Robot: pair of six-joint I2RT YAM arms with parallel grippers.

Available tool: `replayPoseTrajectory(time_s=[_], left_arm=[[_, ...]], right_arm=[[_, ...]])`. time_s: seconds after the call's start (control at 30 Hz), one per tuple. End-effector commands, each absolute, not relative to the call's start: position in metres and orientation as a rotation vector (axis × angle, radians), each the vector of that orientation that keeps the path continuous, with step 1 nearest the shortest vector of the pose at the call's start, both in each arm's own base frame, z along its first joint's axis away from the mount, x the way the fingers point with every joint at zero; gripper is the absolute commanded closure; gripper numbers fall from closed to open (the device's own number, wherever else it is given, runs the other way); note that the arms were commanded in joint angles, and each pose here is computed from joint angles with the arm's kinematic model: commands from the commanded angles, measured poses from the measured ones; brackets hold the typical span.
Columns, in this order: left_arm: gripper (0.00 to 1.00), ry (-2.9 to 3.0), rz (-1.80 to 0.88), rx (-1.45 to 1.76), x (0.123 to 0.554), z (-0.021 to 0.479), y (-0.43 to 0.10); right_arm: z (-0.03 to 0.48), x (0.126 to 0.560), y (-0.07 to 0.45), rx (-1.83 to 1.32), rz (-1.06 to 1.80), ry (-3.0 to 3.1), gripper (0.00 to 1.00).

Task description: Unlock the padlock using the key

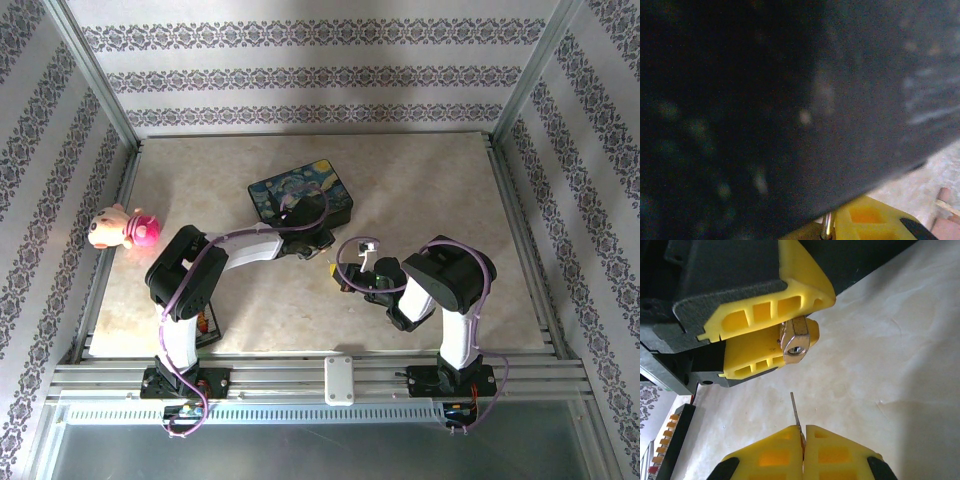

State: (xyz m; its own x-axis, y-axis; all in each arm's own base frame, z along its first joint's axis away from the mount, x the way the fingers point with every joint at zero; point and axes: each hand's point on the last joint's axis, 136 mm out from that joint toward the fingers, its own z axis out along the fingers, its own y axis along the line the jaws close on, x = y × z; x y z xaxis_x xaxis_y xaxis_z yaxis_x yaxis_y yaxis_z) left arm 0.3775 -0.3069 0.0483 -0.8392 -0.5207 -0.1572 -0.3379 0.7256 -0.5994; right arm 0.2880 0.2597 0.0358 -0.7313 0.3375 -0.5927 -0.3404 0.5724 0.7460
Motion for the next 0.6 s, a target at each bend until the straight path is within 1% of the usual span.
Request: replayPoseTrajectory(time_s=[0.0,0.3,0.57], left_arm=[[0.94,2.669,-1.051,-0.726,0.365,0.05,-0.329],[0.93,2.783,-0.937,-0.783,0.353,0.046,-0.317],[0.93,2.807,-0.969,-0.817,0.35,0.039,-0.321]], right_arm=[[0.027,0.287,0.26,0.024,1.176,2.105,1.0],[0.035,0.293,0.261,0.056,1.19,2.081,1.0],[0.041,0.303,0.256,0.161,1.214,2.065,1.0]])
